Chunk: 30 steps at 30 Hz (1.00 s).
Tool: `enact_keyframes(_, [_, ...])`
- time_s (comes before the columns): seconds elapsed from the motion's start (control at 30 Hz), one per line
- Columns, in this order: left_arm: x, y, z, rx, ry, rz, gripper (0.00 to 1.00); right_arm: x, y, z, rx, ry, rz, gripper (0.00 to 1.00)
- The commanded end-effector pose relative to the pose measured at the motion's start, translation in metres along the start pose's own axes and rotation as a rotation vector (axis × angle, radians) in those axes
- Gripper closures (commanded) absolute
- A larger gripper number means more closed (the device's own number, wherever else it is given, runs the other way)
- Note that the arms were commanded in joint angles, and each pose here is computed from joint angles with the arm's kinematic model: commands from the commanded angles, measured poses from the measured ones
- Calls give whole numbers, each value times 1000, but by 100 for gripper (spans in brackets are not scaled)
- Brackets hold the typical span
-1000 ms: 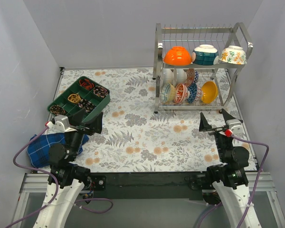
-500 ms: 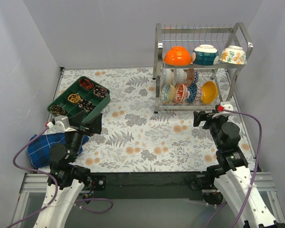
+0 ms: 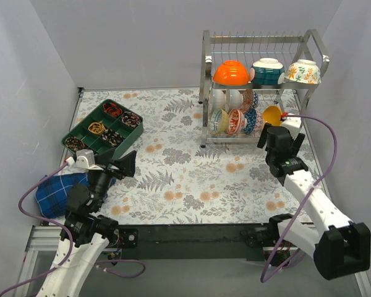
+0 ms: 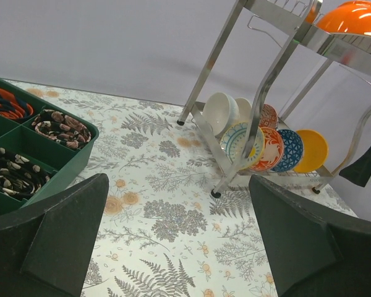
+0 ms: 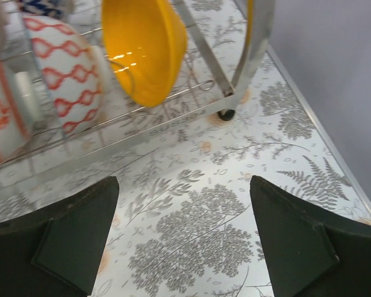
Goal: Unload the bowls from the dish rack
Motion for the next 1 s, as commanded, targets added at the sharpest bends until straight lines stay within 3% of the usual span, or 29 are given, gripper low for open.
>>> enact_keyframes(0.0, [-11, -1, -5, -10, -28, 16, 2, -34, 3, 20, 202, -205, 99, 12])
enact_keyframes(0.27, [-12, -1, -8, -10, -39, 29, 2, -43, 22, 60, 243, -319, 52, 35])
enact_keyframes(0.5, [-13, -1, -8, -10, -45, 34, 2, -53, 32, 89, 214, -349, -6, 36])
enact_keyframes(0.97, [-12, -3, -8, 15, -33, 38, 2, -33, 29, 148, 232, -245, -119, 36])
Point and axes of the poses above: each gripper's point midway between its finger pads, its own z axis out along the fingers, its own y axis along the line the jaws close on, x = y × z, the point moved 9 cm from there along -z, back along the fingers, and after that the axes turned 9 degrees about z, right-handed, at the moved point
